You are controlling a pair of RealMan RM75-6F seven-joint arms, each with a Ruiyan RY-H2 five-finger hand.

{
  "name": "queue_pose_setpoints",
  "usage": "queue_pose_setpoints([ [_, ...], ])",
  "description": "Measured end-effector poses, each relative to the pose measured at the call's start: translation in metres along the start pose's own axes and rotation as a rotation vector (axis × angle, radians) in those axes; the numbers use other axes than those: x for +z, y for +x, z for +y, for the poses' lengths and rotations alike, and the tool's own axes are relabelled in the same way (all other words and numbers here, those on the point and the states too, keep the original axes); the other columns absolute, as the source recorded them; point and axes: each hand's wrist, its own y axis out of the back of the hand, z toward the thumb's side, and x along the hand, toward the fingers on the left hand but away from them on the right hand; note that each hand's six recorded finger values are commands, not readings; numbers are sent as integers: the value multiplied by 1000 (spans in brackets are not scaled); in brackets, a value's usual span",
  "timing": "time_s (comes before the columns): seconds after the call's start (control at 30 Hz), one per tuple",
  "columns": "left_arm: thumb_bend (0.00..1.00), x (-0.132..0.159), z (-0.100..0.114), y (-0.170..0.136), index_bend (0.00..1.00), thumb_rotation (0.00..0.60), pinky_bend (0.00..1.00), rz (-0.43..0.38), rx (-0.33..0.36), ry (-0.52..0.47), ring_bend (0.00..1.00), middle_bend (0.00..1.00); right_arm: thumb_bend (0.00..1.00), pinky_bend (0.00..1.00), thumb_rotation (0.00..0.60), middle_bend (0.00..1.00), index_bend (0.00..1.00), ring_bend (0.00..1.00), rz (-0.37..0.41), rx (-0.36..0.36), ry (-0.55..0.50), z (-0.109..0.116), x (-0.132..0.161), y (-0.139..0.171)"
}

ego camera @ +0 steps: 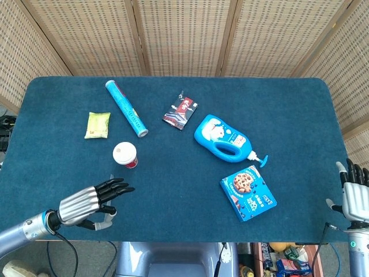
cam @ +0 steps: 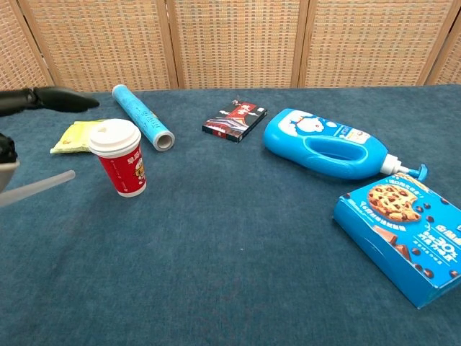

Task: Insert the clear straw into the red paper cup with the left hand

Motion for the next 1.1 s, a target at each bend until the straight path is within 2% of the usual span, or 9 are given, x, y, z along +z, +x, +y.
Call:
queue_pose_setpoints([
  [0.27, 494, -3, 37, 26, 658, 600, 0, 53, 159, -297, 0, 0, 0, 0, 600, 0, 0, 0, 2, 5, 2, -2, 1, 0],
  [0.5, 494, -8, 64, 48, 658, 600, 0, 75, 263, -381, 0, 0, 0, 0, 600, 0, 0, 0, 3, 14, 2, -4, 1, 0],
  [0.67, 494, -22, 78, 60, 658, 600, 0, 136, 326, -444, 0, 0, 0, 0, 600, 0, 0, 0, 3, 15, -3, -4, 1, 0],
  [0.8, 494, -31, 86, 65, 658, 600, 0, 166, 369, -546, 0, 0, 0, 0, 600, 0, 0, 0, 2, 17, -6, -4, 1, 0],
  [0.97, 494, -50, 104, 65, 658, 600, 0, 213, 471, -661, 0, 0, 0, 0, 600, 0, 0, 0, -1, 18, -12, -4, 0, -1],
  [1.1, 494, -65, 110, 62, 658, 600, 0, 261, 497, -738, 0, 0, 0, 0, 600, 0, 0, 0, 0, 21, -11, -4, -1, -1],
])
